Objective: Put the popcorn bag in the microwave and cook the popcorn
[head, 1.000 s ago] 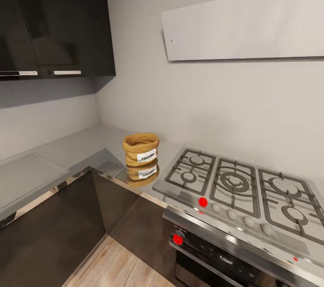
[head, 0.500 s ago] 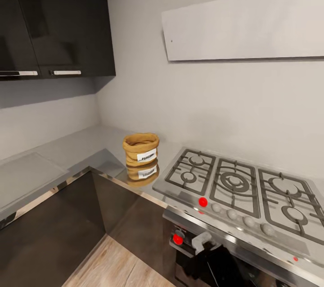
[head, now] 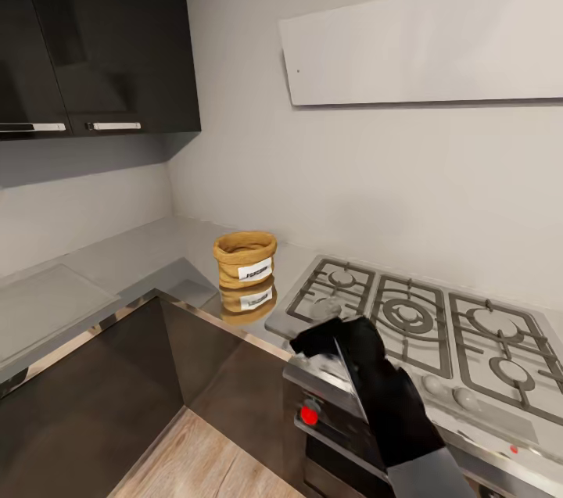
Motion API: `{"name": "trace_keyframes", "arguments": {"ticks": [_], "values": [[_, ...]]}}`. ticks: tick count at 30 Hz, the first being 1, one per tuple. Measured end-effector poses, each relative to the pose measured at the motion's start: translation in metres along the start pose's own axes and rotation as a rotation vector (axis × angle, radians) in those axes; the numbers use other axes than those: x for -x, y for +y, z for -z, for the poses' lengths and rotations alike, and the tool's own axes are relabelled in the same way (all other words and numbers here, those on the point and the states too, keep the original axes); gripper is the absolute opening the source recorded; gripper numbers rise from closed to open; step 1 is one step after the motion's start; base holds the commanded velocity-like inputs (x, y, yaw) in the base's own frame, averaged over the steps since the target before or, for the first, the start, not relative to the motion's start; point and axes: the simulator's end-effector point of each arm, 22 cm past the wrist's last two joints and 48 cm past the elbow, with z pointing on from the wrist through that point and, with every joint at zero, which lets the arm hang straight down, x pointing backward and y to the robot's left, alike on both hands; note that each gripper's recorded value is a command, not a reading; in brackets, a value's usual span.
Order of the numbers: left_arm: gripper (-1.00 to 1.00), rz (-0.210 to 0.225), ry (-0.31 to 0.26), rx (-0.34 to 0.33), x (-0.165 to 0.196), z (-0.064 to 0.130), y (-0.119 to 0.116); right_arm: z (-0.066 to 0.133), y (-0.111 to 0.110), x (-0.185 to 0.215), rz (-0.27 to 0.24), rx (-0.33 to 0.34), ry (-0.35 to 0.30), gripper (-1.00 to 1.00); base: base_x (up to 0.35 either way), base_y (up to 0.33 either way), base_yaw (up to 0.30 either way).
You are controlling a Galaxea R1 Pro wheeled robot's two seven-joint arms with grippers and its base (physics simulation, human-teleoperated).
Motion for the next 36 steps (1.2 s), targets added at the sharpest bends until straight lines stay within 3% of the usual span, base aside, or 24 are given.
{"name": "trace_keyframes", "arguments": {"ticks": [3, 8, 10, 12, 14, 16, 18, 22, 36], "values": [[1.00, 0.000, 0.000, 0.000, 0.000, 0.000, 0.000, 0.028, -0.025, 0.091, 0.039, -0.054, -0.142, 1.00, 0.000, 0.000, 0.000], [1.00, 0.000, 0.000, 0.000, 0.000, 0.000, 0.000, 0.069, -0.051, 0.178, 0.068, -0.118, -0.279, 1.00, 0.000, 0.000, 0.000], [1.00, 0.000, 0.000, 0.000, 0.000, 0.000, 0.000, 0.081, -0.078, 0.212, 0.043, -0.169, -0.302, 1.00, 0.000, 0.000, 0.000], [1.00, 0.000, 0.000, 0.000, 0.000, 0.000, 0.000, 0.082, -0.105, 0.230, -0.002, -0.201, -0.282, 1.00, 0.000, 0.000, 0.000], [1.00, 0.000, 0.000, 0.000, 0.000, 0.000, 0.000, 0.071, -0.141, 0.240, -0.095, -0.216, -0.202, 1.00, 0.000, 0.000, 0.000], [1.00, 0.000, 0.000, 0.000, 0.000, 0.000, 0.000, 0.060, -0.155, 0.233, -0.144, -0.223, -0.138, 1.00, 0.000, 0.000, 0.000], [1.00, 0.000, -0.001, 0.000, 0.000, 0.000, 0.000, 0.050, -0.173, 0.218, -0.181, -0.279, -0.072, 1.00, 0.000, 0.000, 0.000], [1.00, 0.002, -0.001, 0.000, 0.001, 0.000, 0.000, 0.055, -0.186, 0.216, -0.200, -0.328, -0.067, 1.00, 0.000, 0.000, 0.000], [1.00, 0.002, -0.002, 0.000, 0.001, 0.000, 0.000, 0.057, -0.187, 0.219, -0.207, -0.327, -0.075, 1.00, 0.000, 0.000, 0.021]]}}
